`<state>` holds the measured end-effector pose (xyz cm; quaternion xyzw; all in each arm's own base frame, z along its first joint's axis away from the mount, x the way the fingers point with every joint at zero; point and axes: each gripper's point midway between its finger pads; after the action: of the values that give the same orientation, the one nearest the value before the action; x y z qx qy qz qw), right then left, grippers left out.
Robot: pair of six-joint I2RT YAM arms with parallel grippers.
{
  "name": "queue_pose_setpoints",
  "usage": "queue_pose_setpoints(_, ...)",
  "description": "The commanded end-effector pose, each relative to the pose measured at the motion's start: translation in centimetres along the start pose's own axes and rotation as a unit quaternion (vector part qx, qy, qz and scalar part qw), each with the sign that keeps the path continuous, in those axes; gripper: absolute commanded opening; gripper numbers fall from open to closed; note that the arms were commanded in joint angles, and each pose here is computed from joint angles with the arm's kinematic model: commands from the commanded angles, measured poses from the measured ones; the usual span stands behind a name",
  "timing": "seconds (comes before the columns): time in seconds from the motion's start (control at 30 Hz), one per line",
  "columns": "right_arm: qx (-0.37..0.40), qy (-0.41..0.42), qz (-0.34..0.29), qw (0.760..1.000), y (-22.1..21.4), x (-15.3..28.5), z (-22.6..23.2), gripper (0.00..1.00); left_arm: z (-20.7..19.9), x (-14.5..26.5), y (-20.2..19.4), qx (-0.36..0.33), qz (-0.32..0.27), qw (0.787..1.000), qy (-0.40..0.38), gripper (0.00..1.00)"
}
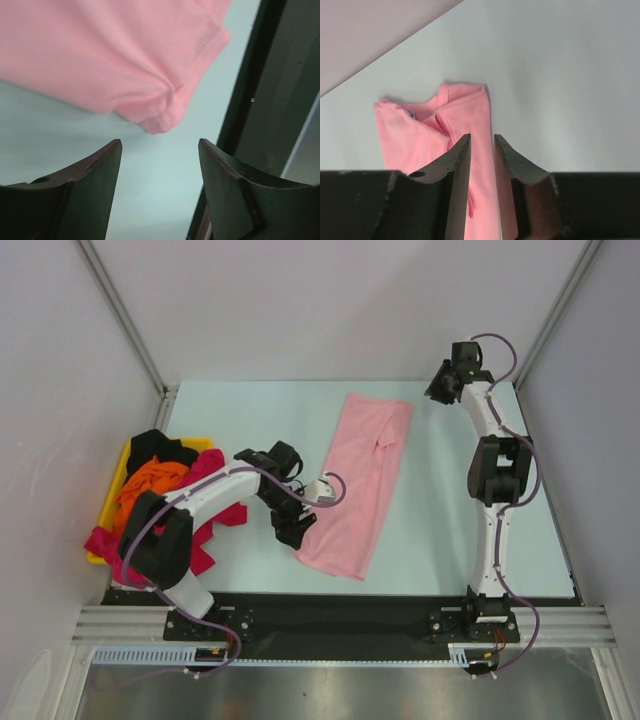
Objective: Fold and stack the t-shirts
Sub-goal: Fold the tshirt
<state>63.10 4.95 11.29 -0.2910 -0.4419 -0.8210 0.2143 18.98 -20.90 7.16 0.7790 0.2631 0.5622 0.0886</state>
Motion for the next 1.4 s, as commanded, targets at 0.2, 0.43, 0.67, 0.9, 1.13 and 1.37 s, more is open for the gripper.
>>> queue_pose_setpoints(0.2, -0.046, 0.006, 0.067, 0.997, -4.8, -1.2, -1.1, 0.44, 5.5, -1.1, -1.0, -0.059, 0.018, 0.991, 0.121, 0.67)
queue_pose_setpoints(0.43, -0.093, 0.003, 0.106, 0.990, -8.0, -4.3, -1.2, 0.32, 3.7, -3.8, -1.6, -0.073, 0.036, 0.993, 0.090, 0.67)
queue_pose_setpoints(0.67, -0.143, 0.065, 0.130, 0.979, -9.6, -7.6, 1.0, 0.00, 0.6, -6.3, -0.9, -0.079, 0.017, 0.997, 0.022, 0.67)
queue_pose_setpoints(0.9, -0.167, 0.148, 0.078, 0.972, -6.4, -9.0, 6.9, 0.00, 0.0, -8.0, 6.1, -0.111, -0.063, 0.992, 0.016, 0.68)
queue_pose_setpoints(1.13, -0.141, 0.101, 0.014, 0.985, 0.0, -4.3, 3.2, 0.52, -1.1, -5.9, 4.1, -0.117, -0.019, 0.993, 0.017, 0.70)
queue_pose_setpoints(1.37, -0.040, -0.037, 0.031, 0.998, -0.5, 6.6, -3.5, 0.55, -0.9, 1.3, -0.6, -0.267, 0.052, 0.955, 0.118, 0.72)
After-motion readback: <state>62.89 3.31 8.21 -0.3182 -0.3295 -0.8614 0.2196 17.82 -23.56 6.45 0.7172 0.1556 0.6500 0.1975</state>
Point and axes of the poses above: each gripper's point midway between its finger pads, its own x axis back along the fingers, its own z axis along the line the jaws close on, y = z × x, and after that the axes turned 1 degree about -x, right-handed
